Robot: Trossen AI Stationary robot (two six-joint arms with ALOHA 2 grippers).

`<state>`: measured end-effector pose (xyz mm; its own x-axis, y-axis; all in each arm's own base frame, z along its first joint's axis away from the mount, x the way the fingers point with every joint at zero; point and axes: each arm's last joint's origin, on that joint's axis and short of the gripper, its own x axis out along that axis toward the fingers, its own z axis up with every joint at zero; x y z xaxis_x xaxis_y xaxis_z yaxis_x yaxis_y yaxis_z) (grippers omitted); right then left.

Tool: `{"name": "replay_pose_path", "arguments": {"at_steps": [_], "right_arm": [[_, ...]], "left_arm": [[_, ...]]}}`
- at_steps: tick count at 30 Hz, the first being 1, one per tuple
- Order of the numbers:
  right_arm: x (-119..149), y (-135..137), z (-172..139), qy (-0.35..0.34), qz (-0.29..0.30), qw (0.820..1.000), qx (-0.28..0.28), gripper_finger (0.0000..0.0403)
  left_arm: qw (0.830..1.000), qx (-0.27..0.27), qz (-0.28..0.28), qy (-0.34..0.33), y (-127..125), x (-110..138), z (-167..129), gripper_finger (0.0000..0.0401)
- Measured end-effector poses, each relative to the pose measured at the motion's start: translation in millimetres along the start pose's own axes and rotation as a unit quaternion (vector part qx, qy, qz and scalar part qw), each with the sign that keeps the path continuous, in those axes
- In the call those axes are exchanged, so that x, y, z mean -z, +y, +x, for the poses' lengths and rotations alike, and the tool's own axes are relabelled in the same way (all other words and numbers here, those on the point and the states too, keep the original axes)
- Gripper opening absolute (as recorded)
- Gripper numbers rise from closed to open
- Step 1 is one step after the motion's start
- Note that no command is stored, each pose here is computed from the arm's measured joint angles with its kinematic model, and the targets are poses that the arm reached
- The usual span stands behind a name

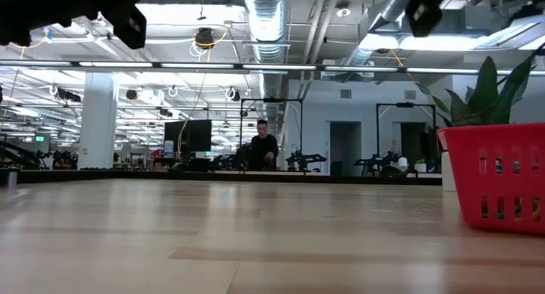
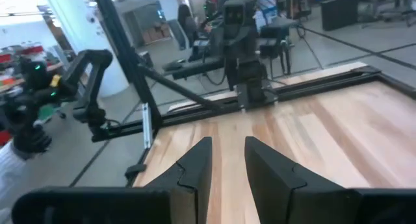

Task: Pick and place items into bin
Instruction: Return to Home Position

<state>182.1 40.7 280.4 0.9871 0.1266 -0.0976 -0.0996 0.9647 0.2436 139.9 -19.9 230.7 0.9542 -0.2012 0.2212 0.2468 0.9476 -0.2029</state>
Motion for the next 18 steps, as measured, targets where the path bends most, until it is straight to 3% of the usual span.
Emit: {"name": "replay_pose_path", "arguments": {"at_steps": [4, 13, 18], "right_arm": [[21, -3, -12, -0.010, 0.002, 1.000, -0.012, 0.0087], [50, -18, -34, -0.040, -0.002, 0.999, 0.020, 0.0087], [72, -23, -45, -0.078, 0.021, 0.997, -0.002, 0.0087]], "left_arm": [[1.000, -0.029, 0.004, -0.011, 2, 0, 0, 0.0098], [1.000, -0.011, 0.001, -0.010, 3, 10, -3, 0.0098], [1.000, 0.006, 0.002, -0.014, 2, 8, -3, 0.0098]]}}
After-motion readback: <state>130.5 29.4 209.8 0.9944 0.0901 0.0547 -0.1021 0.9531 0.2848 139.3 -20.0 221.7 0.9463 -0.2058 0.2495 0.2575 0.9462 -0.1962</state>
